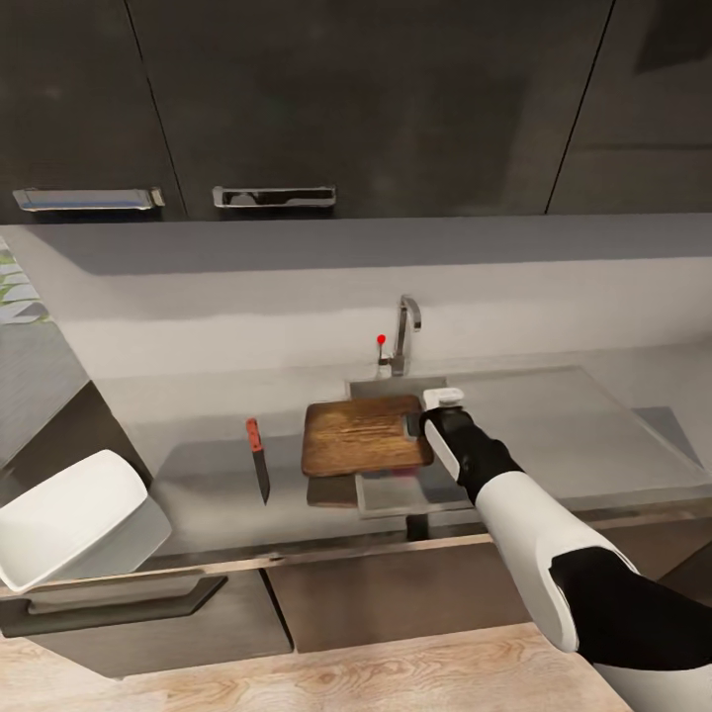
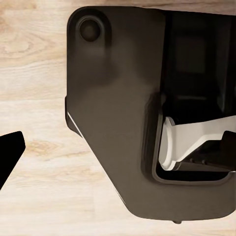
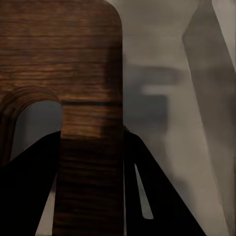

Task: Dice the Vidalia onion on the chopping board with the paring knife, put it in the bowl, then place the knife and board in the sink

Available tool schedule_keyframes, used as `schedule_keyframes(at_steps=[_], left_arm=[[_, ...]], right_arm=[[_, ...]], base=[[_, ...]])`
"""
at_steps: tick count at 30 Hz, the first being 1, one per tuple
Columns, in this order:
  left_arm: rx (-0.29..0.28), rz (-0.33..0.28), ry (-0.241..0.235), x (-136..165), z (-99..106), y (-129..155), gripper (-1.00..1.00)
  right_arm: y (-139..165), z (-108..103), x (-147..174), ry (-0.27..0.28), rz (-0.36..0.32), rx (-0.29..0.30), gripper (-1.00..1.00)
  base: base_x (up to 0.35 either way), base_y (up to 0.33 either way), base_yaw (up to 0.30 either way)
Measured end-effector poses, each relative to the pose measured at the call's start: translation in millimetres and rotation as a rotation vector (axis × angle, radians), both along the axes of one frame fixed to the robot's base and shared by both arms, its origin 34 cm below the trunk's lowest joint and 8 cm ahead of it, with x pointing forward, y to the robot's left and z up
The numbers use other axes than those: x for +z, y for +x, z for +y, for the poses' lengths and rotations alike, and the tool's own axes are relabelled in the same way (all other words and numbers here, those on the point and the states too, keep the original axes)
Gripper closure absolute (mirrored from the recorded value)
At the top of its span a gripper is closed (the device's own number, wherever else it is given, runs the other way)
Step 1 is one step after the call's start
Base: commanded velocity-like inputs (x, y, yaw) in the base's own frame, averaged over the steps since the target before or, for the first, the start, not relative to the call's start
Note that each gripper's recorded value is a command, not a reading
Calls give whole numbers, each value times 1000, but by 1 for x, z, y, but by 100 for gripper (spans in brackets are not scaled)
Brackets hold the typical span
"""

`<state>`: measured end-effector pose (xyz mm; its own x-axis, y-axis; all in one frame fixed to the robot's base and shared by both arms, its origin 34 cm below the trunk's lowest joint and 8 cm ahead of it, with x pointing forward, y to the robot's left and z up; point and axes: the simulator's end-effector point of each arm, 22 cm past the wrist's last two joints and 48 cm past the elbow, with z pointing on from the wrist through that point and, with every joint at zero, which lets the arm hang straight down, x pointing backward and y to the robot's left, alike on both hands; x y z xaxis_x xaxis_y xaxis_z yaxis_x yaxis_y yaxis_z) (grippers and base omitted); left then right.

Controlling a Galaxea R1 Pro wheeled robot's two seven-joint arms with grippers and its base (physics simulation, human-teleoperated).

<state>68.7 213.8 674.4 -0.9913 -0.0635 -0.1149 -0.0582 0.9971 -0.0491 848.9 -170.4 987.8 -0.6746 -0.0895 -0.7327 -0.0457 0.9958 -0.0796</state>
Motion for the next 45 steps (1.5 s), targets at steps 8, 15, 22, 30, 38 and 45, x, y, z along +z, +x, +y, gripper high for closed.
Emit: schedule_keyframes(at_steps=[8,15,22,30,38,45], left_arm=[[-1,0,1,0,1,0,-100],[-1,0,0,0,1,0,-100],[0,1,0,0,1,0,-100],[-1,2,0,0,1,-1,-100],[1,9,2,0,2,-4,-100],[0,9,3,-1,2,-4,-100]], right_arm=[[-7,-1,-15,-22,33,9,100],[-9,-2,-18,-24,40,8,100],[-9,-2,-19,-23,40,8,100],[-9,-2,-19,-23,40,8,100],[-9,-2,-19,-24,41,9,100],[-9,-2,-19,-25,41,9,100]], base=[[1,1,0],[119,109,0],[85,87,0],[6,11,0],[0,193,0],[0,231,0]])
